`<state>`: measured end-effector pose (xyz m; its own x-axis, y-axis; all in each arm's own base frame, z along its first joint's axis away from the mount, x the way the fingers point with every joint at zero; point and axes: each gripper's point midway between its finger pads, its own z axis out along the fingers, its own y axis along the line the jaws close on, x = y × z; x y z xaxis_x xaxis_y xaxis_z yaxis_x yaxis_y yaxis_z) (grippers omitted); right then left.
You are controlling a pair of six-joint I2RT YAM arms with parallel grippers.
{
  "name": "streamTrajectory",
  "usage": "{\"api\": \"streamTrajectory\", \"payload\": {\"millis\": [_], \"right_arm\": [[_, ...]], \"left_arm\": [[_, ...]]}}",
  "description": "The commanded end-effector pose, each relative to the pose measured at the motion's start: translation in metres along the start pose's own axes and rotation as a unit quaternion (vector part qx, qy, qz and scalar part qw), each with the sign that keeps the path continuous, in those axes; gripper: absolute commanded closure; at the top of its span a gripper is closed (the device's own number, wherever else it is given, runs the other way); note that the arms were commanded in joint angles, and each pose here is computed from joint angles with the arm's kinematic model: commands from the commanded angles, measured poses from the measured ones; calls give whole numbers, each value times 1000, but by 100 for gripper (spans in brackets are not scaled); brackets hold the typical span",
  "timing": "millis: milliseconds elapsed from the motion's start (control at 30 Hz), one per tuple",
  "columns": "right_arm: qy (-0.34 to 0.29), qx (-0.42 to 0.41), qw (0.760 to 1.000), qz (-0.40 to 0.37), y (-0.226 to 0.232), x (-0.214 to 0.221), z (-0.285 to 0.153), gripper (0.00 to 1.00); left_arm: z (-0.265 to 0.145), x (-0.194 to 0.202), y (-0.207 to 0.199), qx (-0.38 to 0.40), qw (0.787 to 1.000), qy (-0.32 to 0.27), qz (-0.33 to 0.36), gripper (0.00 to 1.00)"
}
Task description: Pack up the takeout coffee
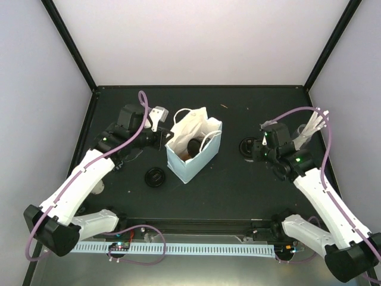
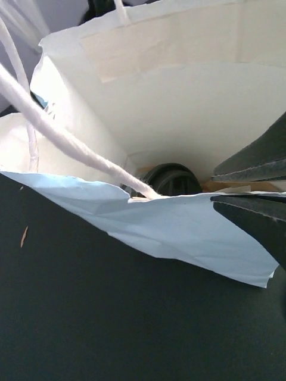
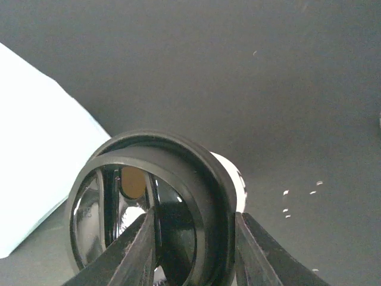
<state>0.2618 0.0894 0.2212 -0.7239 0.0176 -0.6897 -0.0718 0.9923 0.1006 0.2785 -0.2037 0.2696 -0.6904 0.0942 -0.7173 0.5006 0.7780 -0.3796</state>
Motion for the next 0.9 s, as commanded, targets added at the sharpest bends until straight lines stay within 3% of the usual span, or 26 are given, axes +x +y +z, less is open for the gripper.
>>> {"api": "streamTrajectory", "payload": {"millis": [0, 167, 367, 433, 500, 633, 867], "right_arm": [[-3, -88, 994, 65, 24, 1, 20, 86], [12, -74, 993, 90, 11, 21, 44, 84], [26, -61, 993, 100, 3, 39, 58, 62], [23, -54, 993, 100, 1, 37, 57, 51], [21, -34, 994, 99, -7, 35, 54, 25], [11, -8, 996, 84, -15, 22, 40, 20], [-8, -29, 999, 31, -3, -23, -7, 14]], "left_arm": [[-6, 0, -16, 47, 999, -4, 16, 92], [-2, 7, -20, 66, 998, 11, 19, 92], [-1, 7, -20, 66, 998, 10, 23, 88], [-1, 6, -20, 64, 998, 8, 27, 84], [-1, 4, -19, 63, 998, 6, 30, 78], [1, 2, -17, 55, 998, 9, 35, 65], [11, -1, -8, 32, 998, 26, 39, 59]]}}
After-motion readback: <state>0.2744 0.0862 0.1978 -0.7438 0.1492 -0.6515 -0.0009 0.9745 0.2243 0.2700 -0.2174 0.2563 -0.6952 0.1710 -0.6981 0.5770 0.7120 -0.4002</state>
